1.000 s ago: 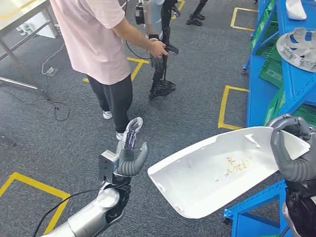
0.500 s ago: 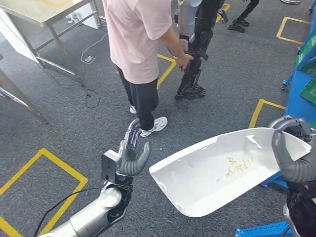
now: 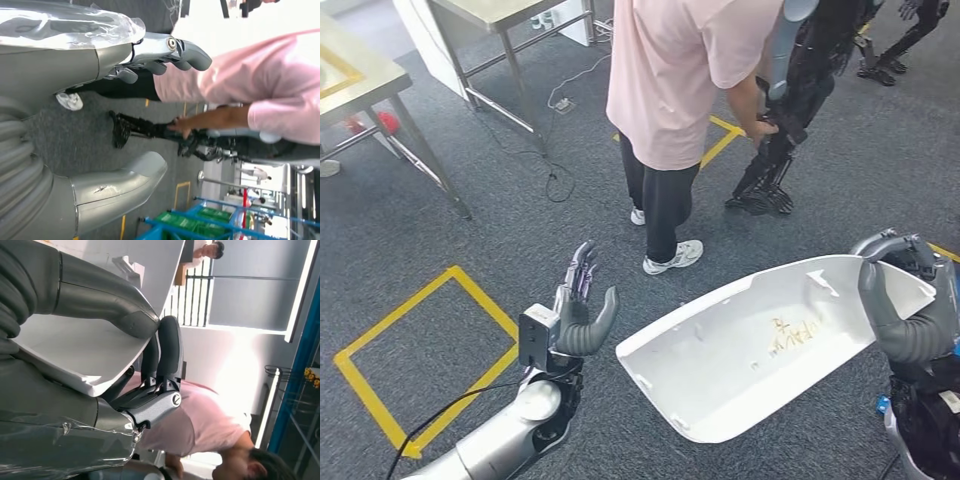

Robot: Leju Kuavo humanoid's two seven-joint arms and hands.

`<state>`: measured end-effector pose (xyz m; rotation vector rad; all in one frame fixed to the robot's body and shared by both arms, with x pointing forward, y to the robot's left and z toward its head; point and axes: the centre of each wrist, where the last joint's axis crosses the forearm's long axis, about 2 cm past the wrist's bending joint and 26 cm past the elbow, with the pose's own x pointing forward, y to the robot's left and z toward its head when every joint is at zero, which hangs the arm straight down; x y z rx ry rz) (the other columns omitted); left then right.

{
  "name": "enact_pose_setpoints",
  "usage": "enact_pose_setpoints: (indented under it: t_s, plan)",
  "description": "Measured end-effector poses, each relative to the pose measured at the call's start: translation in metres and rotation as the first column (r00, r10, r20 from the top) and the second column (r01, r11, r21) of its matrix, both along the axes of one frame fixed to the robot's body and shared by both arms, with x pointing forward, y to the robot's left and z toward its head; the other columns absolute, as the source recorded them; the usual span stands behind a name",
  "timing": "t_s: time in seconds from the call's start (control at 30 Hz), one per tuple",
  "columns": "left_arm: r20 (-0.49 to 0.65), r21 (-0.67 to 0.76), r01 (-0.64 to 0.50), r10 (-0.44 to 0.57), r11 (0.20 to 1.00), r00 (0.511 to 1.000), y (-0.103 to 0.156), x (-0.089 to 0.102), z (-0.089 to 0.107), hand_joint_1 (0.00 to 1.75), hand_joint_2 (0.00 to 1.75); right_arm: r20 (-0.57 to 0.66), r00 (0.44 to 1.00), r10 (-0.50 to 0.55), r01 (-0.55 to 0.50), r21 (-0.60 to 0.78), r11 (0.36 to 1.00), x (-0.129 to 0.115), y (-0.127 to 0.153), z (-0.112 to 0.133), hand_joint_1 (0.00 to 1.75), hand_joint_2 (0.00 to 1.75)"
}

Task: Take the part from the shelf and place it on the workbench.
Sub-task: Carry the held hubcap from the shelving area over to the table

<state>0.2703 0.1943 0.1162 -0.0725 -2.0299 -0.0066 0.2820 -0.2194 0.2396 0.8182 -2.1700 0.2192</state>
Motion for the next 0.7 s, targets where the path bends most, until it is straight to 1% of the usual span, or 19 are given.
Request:
enact_pose_setpoints:
  t_s: [0.7]
  plan:
    - [0.011,-0.004,0.011,-0.011,1.000,1.000,-0.0005,0.0055,0.0051,0.00,1.75,-0.022,1.000,-0.003,0.003,-0.002,1.000,-0.0020,0.0000,-0.0050,1.75,1.75]
